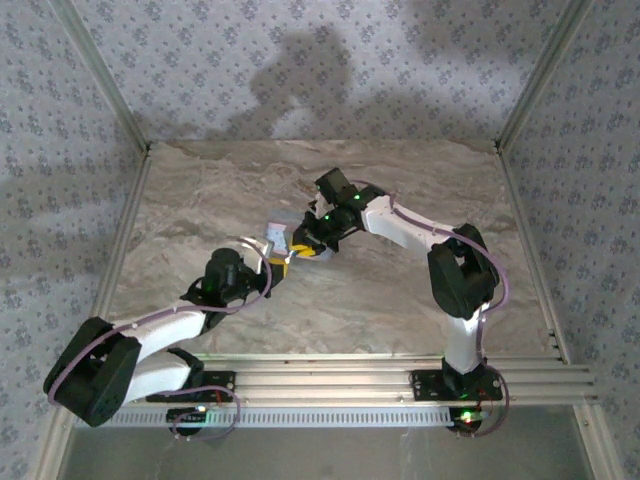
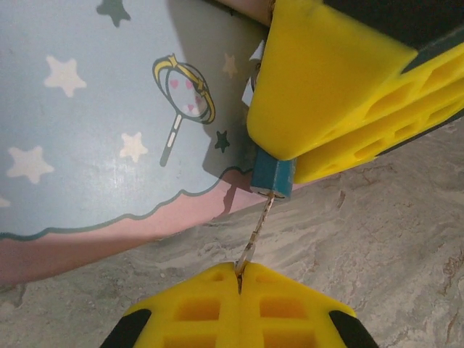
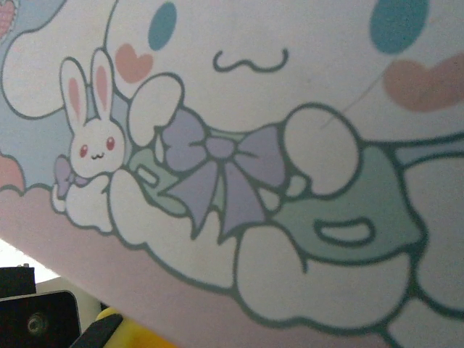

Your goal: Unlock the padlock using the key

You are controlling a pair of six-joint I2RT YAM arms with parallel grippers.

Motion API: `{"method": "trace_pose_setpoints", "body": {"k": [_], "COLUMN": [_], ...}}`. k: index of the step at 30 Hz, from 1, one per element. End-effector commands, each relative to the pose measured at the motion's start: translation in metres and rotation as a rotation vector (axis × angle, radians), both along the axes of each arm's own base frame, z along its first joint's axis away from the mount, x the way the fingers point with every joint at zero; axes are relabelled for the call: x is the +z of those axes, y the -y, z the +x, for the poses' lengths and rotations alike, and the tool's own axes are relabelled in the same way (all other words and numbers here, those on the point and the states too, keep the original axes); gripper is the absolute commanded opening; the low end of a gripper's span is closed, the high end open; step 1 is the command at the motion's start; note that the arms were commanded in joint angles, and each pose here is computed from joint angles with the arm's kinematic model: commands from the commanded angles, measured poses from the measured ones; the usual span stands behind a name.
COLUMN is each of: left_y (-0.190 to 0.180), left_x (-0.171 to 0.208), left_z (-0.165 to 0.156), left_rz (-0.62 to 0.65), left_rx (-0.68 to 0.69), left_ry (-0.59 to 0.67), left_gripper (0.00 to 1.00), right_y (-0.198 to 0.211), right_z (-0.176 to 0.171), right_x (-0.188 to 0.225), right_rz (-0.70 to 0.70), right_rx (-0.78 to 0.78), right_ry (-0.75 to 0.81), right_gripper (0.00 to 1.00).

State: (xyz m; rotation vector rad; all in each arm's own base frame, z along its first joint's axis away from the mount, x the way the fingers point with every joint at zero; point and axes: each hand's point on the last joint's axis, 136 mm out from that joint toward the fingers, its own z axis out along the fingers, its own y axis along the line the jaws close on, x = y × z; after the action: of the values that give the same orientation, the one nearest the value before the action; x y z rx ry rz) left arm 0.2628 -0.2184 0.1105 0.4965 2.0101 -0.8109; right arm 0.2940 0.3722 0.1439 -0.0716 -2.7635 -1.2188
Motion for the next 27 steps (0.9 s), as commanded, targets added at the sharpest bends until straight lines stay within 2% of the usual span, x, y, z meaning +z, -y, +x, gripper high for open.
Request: {"method": "trace_pose_setpoints", "body": {"k": [1,20,27], "left_y": [0.006,0.030,0.031], "left_x": [0.012,0.033,0.028], "left_z": [0.007,0.010,0.009], "left_rz": [-0.014,-0.170,-0.170], "left_rx": [0.006,-0.058,-0.072], "left_ry": [0.005,-0.013,-0.010], "left_gripper": [0.00,0.00,0.00], "right_y": [-0.006,-0.016,-0.006], "right_z": [-0.003,-0.013,-0.018], "right_x": [0.023,0.011,0.001], "right_rz": [0.043,0.037,-0.023], "right_rx": [0.004,0.006,0.021], "right_ry": [0.042,0.005,0.027], "right_gripper": [0.00,0.00,0.00]}}
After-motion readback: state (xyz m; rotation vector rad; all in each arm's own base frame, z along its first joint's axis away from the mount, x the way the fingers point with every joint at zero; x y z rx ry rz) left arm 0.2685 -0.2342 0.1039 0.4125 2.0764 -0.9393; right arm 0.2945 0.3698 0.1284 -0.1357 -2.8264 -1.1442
